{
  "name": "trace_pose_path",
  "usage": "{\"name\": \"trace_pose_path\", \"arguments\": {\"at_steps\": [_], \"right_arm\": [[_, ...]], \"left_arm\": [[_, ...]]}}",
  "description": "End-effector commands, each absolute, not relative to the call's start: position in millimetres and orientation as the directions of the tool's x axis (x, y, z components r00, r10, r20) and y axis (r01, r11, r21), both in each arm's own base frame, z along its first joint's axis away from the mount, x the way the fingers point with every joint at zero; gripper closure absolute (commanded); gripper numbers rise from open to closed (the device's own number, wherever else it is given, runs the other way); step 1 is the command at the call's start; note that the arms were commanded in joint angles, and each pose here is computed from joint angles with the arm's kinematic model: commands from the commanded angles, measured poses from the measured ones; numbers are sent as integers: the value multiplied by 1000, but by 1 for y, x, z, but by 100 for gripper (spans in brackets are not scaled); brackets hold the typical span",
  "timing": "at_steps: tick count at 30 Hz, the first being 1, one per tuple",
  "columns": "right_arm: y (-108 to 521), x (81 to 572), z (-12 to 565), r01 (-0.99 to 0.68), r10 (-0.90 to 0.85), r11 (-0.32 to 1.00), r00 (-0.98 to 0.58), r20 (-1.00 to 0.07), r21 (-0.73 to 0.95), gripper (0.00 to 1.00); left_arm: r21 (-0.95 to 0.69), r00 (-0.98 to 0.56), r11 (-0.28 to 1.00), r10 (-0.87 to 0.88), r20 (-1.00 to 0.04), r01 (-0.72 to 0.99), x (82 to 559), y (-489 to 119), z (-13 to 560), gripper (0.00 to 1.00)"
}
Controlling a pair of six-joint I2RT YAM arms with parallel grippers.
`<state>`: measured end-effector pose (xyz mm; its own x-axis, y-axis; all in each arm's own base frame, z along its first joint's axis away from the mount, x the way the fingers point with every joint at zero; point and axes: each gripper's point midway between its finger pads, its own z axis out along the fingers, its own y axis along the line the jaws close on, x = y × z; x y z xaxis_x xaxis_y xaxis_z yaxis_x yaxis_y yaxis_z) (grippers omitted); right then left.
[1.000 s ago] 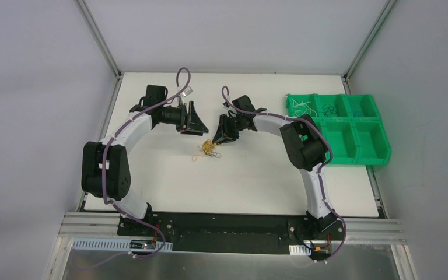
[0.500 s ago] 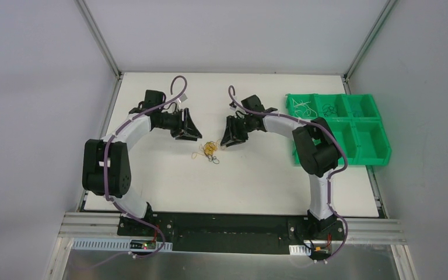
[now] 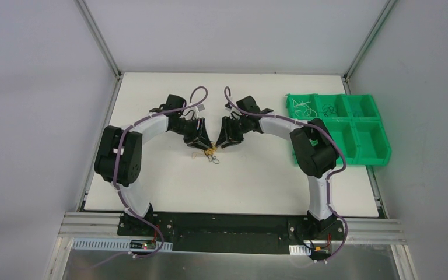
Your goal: Untangle the cables
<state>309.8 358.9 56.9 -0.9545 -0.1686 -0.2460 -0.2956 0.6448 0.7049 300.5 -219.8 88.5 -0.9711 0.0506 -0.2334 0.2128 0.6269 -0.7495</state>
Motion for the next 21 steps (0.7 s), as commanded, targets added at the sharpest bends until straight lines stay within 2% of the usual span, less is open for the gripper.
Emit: {"name": "trace_pose_path", "arguments": {"at_steps": [1,12,21], "right_arm": [[369,324,73,-316,-146,622,-946,-291,717,61],[377,327,66,-309,-148,622,-949,-280,719,60],[378,324,63,-301,-149,625,-952,-268,720,61]], "left_arm": [[-721,-971,664,30,-239,198,314,-215,86,61],[-713,-971,671,48,-235,206,326,-227,78,61],[-693,-977,697,54,-205,184,325,-229,63,70]]}}
